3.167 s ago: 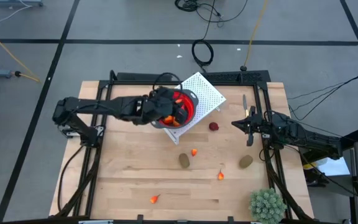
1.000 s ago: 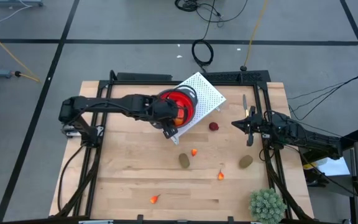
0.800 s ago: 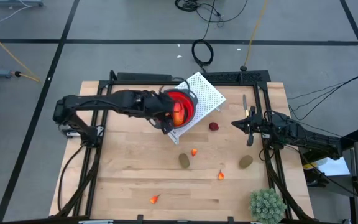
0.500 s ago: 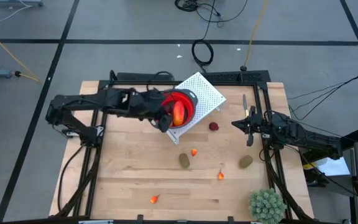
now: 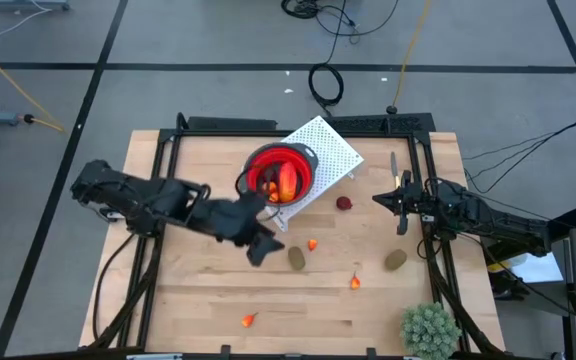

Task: Pick & Place Fruit
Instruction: Put the pear into the red strainer bowl on the shelf

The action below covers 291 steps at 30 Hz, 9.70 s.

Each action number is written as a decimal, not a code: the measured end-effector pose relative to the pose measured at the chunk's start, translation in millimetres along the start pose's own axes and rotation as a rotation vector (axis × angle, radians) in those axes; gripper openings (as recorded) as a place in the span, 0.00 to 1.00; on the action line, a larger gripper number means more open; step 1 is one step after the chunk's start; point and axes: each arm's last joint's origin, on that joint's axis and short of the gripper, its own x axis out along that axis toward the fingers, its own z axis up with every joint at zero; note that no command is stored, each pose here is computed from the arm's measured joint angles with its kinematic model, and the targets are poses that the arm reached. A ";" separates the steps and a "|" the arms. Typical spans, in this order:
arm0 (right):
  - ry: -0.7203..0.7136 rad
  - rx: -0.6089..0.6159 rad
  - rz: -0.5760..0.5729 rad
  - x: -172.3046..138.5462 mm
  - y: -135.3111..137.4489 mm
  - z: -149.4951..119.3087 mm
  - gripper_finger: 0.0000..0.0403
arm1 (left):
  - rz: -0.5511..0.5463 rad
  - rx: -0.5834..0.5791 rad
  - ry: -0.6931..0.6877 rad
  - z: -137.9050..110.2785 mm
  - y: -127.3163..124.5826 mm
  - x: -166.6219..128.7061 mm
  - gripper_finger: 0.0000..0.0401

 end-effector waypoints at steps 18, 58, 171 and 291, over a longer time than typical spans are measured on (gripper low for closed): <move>0.000 0.000 0.000 0.0 0.0 0.0 0.00 | -0.024 -0.107 0.040 -67.9 -35.5 34.8 0.57; 0.002 0.000 0.000 0.0 0.0 -0.2 0.00 | 0.650 -0.274 0.633 -216.8 19.4 151.7 0.57; 0.017 0.001 -0.002 0.1 -0.1 -1.6 0.00 | 0.081 0.419 -0.382 -77.1 -53.0 23.5 0.23; -0.087 0.099 0.011 -0.3 0.6 8.4 0.00 | 0.830 1.979 -0.331 14.9 -28.5 39.6 0.22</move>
